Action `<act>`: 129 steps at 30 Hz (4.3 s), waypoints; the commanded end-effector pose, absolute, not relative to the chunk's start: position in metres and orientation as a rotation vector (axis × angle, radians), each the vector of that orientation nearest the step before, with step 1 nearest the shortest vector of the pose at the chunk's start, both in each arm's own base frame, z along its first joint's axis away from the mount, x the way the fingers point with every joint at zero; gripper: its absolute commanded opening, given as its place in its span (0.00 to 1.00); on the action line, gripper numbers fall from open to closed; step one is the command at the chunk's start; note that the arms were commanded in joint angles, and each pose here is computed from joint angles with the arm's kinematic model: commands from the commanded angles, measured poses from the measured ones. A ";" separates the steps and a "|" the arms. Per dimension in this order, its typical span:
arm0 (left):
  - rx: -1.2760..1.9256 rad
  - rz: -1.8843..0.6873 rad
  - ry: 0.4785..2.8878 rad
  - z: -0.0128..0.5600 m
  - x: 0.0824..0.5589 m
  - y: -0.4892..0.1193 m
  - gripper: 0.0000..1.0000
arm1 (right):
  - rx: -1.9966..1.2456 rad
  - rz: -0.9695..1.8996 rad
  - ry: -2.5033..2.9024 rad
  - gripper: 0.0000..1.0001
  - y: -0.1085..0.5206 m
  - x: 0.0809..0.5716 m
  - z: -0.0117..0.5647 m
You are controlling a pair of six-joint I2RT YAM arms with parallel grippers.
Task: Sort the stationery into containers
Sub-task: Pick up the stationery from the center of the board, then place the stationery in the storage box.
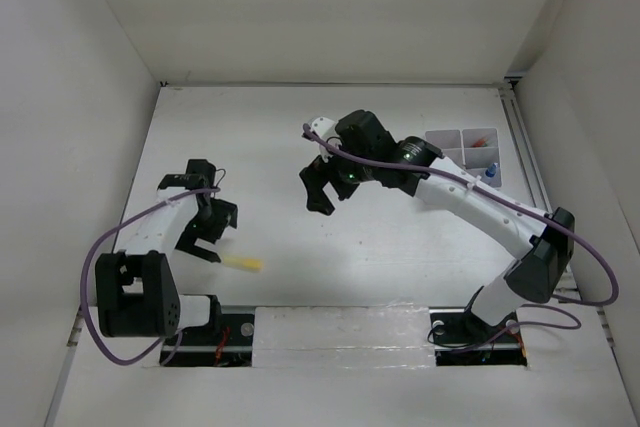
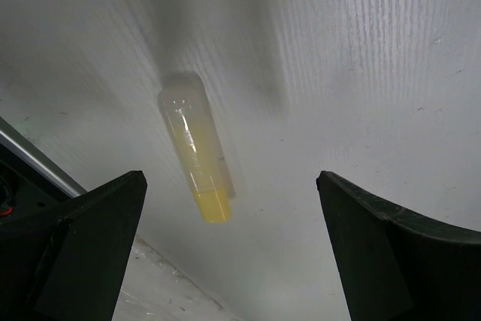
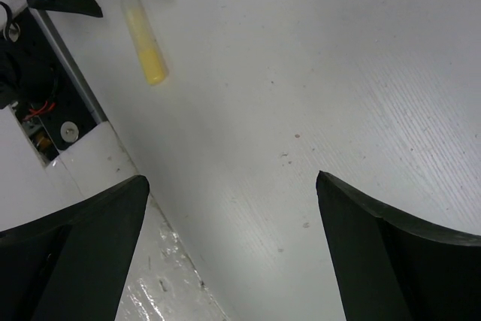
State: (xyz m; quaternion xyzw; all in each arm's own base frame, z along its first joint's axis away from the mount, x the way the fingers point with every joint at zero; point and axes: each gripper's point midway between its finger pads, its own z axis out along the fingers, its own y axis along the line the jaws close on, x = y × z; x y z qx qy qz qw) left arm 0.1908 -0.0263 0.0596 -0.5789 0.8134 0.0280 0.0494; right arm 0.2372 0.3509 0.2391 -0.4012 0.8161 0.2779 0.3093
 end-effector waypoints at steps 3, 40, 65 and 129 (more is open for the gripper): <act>-1.815 0.169 2.453 0.039 0.185 -0.020 0.92 | -1.105 0.761 2.043 0.99 0.357 0.234 0.263; -1.846 0.110 2.487 -0.023 0.185 -0.038 0.00 | -1.040 0.839 2.016 0.98 0.331 0.241 0.281; -0.677 -0.877 2.508 0.187 0.369 -0.178 0.00 | -0.653 1.105 2.128 0.91 0.363 0.348 0.244; -0.567 -0.547 2.510 0.210 0.396 -0.127 1.00 | 0.922 1.378 2.269 0.00 0.182 0.317 0.216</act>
